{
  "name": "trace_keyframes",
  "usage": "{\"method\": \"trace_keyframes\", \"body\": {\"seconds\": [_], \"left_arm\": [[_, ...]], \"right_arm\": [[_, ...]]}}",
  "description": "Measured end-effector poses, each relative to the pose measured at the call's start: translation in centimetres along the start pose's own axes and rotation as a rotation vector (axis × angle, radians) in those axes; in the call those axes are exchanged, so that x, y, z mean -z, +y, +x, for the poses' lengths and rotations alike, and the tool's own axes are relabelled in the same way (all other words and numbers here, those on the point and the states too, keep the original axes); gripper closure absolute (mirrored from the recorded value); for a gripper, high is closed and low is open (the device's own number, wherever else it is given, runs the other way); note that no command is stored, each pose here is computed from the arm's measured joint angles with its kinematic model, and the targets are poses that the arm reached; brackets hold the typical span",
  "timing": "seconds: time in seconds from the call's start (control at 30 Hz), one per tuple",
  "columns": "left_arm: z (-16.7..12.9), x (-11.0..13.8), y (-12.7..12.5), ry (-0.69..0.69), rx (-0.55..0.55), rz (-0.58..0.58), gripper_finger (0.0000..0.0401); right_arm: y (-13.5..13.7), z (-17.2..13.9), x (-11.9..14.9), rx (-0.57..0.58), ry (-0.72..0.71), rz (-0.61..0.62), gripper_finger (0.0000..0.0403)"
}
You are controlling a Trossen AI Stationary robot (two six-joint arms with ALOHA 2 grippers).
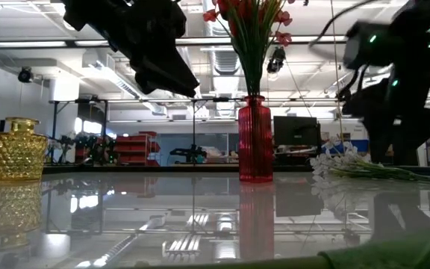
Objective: Sort flowers into vase by color
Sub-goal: Put the right white flowers into the yellow vase
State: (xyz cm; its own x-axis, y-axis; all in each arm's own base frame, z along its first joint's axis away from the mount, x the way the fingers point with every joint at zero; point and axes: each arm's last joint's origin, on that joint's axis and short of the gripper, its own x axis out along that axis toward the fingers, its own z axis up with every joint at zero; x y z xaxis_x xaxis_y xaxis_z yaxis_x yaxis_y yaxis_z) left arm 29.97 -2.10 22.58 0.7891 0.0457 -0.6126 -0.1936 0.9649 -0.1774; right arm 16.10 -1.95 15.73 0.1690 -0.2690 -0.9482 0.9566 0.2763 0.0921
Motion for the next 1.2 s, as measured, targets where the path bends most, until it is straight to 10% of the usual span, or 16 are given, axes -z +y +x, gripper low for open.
{"method": "trace_keyframes", "body": {"seconds": [0.6, 0.77, 1.2], "left_arm": [[-9.3, -1.5, -0.4, -0.134, 0.073, -0.019, 0.0274], [-12.6, -2.1, -0.1, -0.255, 0.112, -0.047, 0.0274], [-17.9, -3.2, 0.3, -0.532, 0.181, 0.011, 0.0274]], "right_arm": [[2.7, 4.2, -1.4, 0.043, -0.002, -0.057, 0.0303], [2.8, 2.8, -1.9, -0.011, -0.063, -0.053, 0.0381], [3.8, -8.8, -6.7, -0.135, -0.566, -0.047, 0.0389]]}}
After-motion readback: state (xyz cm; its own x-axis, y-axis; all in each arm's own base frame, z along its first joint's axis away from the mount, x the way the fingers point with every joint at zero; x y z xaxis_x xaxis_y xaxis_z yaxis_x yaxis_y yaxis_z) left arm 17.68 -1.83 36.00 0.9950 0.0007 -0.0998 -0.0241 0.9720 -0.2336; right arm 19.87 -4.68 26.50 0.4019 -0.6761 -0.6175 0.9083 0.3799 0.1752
